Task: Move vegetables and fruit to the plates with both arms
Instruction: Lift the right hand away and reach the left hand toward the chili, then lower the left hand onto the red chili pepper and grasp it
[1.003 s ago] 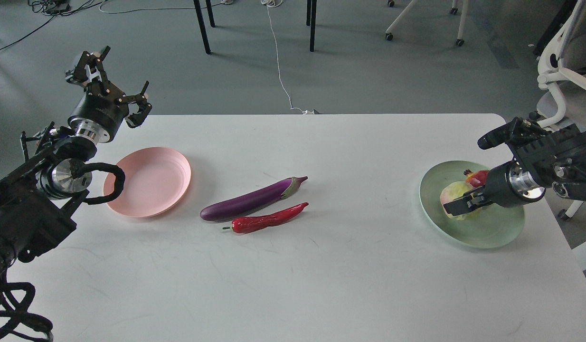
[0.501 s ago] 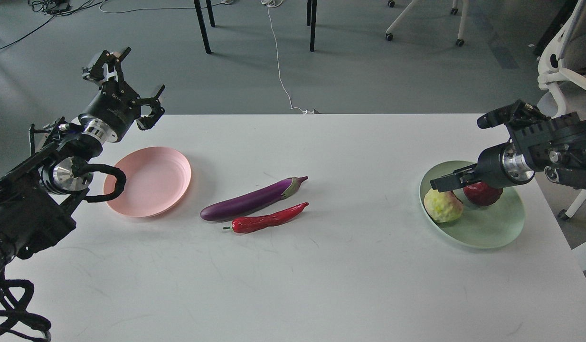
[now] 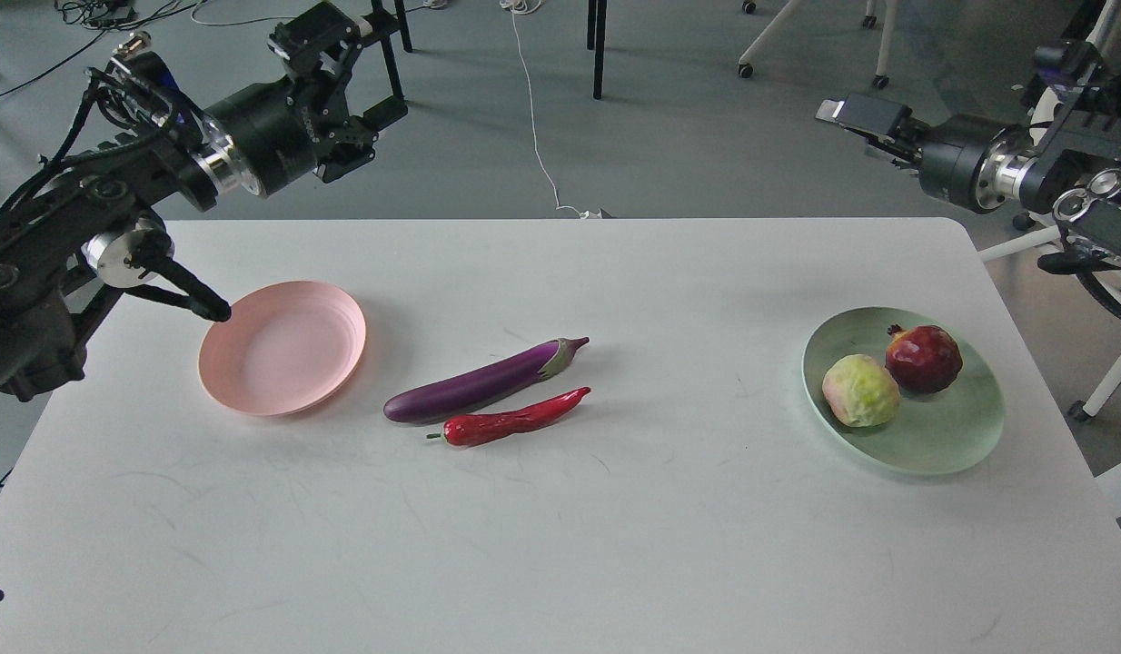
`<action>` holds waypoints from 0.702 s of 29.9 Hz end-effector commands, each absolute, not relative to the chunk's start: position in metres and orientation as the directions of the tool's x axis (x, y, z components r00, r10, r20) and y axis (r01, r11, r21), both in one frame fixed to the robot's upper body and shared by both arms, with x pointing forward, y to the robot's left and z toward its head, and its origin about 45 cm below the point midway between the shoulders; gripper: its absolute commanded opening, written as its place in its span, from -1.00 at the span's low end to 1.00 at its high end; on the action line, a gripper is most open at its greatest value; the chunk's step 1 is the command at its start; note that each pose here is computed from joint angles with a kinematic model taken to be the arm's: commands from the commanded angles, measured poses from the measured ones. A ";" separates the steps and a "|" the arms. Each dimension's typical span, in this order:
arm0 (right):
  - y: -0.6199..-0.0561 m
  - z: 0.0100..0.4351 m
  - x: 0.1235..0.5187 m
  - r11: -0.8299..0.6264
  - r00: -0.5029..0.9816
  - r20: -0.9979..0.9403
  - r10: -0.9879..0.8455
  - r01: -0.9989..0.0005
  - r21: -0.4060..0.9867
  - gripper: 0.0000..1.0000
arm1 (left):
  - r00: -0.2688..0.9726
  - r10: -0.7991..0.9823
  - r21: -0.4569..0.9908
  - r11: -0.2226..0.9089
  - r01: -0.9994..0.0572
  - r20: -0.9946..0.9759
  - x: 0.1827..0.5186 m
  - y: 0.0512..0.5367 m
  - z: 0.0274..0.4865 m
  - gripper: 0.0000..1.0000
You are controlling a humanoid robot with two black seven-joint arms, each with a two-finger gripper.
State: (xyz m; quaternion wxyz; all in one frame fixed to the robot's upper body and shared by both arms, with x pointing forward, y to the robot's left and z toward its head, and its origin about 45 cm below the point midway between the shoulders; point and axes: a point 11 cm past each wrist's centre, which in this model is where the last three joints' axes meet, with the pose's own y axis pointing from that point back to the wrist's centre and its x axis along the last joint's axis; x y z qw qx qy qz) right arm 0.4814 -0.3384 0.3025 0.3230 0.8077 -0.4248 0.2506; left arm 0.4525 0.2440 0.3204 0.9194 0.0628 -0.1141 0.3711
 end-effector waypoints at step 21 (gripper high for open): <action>-0.460 0.282 0.446 -0.104 0.123 -0.346 -0.930 -0.992 -0.074 0.97 | 0.309 -0.512 0.597 0.717 -0.360 0.801 0.337 0.157 0.153 0.69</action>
